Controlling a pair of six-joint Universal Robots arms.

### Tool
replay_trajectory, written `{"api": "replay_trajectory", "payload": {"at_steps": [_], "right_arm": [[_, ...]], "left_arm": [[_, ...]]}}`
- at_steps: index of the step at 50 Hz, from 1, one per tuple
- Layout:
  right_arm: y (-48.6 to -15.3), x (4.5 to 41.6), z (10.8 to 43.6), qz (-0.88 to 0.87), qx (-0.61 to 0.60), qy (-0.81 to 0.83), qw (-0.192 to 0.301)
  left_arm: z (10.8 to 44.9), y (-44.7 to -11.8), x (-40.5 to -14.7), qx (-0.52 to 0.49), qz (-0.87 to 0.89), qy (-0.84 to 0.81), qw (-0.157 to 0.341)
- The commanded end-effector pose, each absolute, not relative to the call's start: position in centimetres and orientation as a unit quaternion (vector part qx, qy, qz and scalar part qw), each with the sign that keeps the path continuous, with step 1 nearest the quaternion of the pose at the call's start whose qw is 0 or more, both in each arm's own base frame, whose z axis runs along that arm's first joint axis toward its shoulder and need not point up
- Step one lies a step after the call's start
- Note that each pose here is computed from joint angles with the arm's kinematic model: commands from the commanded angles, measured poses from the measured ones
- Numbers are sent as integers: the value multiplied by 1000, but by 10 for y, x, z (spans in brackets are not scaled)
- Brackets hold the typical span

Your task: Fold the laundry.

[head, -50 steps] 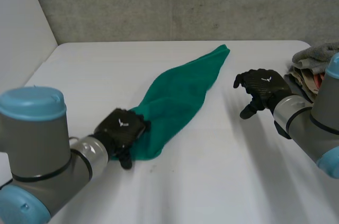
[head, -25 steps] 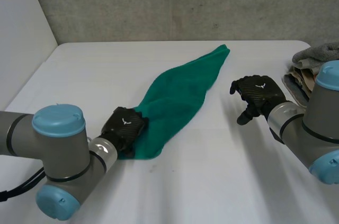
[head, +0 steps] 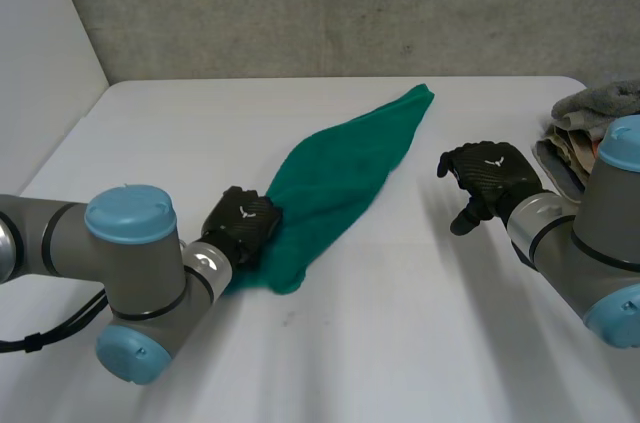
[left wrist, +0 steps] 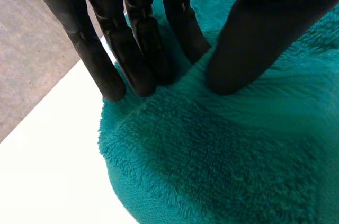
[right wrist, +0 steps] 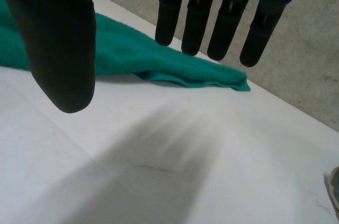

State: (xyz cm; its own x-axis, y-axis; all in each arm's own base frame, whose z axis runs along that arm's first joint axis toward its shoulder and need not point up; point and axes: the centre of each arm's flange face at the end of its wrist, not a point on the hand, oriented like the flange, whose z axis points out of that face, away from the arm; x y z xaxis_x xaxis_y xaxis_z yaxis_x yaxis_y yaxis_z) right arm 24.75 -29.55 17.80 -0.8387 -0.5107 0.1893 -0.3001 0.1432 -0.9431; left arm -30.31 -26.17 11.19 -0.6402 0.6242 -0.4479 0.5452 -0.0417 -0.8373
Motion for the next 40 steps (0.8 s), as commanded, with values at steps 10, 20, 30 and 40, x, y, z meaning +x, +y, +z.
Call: {"api": "replay_trajectory", "payload": {"at_steps": [10, 20, 30, 40], "right_arm": [[-295, 246, 186, -592, -265, 756, 87], [-275, 290, 163, -508, -218, 808, 204], [-296, 365, 134, -529, -185, 779, 280], [-274, 409, 117, -510, -201, 766, 335]], "left_arm": [[241, -247, -291, -336, 694, -634, 52], [301, -205, -274, -309, 683, -653, 107], [329, -180, -278, -288, 696, -641, 148], [335, -172, -282, -277, 696, -642, 162]]}}
